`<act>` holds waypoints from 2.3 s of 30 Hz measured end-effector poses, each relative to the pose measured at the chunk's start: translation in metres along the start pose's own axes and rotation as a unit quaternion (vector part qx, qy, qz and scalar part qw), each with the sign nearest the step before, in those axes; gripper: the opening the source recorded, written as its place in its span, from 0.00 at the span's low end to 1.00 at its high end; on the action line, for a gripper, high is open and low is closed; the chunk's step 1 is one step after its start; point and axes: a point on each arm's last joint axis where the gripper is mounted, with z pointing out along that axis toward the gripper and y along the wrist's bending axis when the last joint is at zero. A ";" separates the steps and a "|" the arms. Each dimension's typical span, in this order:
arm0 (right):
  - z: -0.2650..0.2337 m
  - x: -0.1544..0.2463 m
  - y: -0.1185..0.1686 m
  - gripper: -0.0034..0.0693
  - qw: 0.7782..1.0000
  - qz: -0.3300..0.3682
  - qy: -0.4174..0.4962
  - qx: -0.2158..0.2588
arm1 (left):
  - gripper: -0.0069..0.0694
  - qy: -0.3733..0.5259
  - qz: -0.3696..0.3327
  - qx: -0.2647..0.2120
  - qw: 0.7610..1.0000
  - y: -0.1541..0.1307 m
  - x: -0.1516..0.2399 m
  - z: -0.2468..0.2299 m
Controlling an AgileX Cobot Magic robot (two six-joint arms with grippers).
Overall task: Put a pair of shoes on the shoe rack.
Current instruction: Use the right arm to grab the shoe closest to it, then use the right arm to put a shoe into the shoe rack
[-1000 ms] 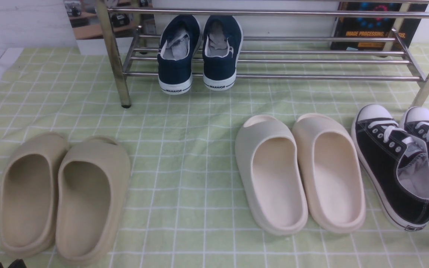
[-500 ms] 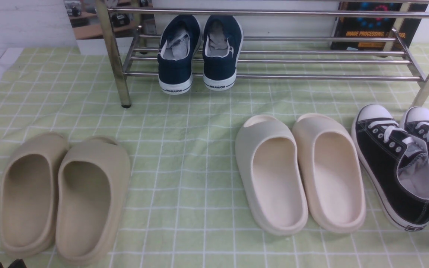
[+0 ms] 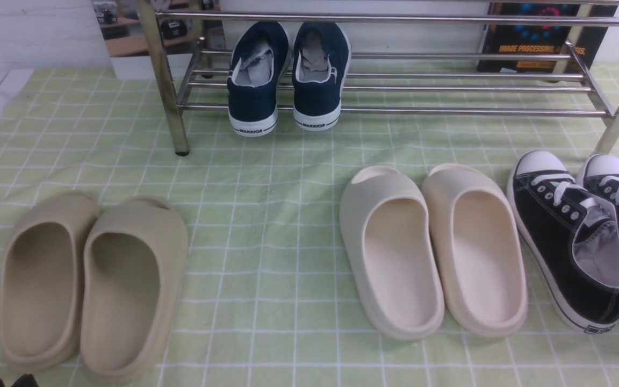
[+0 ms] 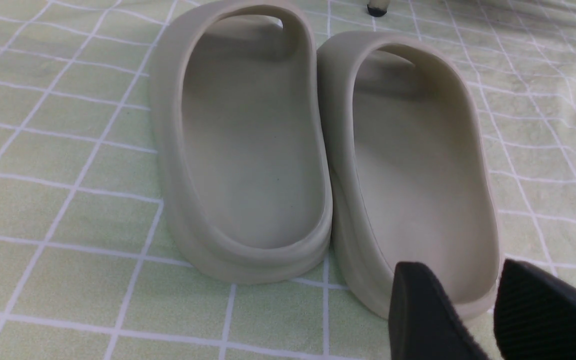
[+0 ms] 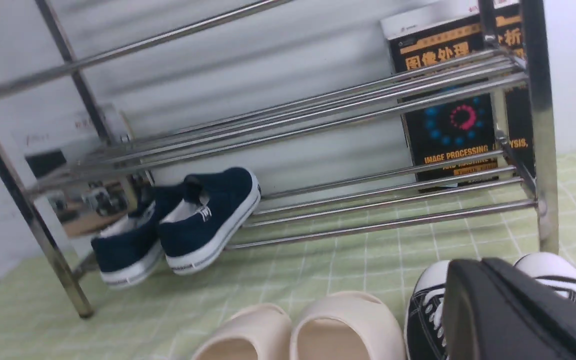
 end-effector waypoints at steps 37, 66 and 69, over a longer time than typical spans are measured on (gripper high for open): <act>0.249 0.081 -0.021 0.66 0.754 -0.151 0.635 0.066 | 0.40 0.000 0.000 0.000 1.000 0.000 0.000 0.000; 0.257 -0.003 0.015 0.07 0.798 -0.148 0.584 0.000 | 0.40 0.000 0.000 0.000 1.000 0.000 0.000 0.000; 0.276 -0.007 0.017 0.07 0.804 -0.152 0.575 -0.004 | 0.40 0.000 0.000 0.000 1.000 0.000 0.000 0.000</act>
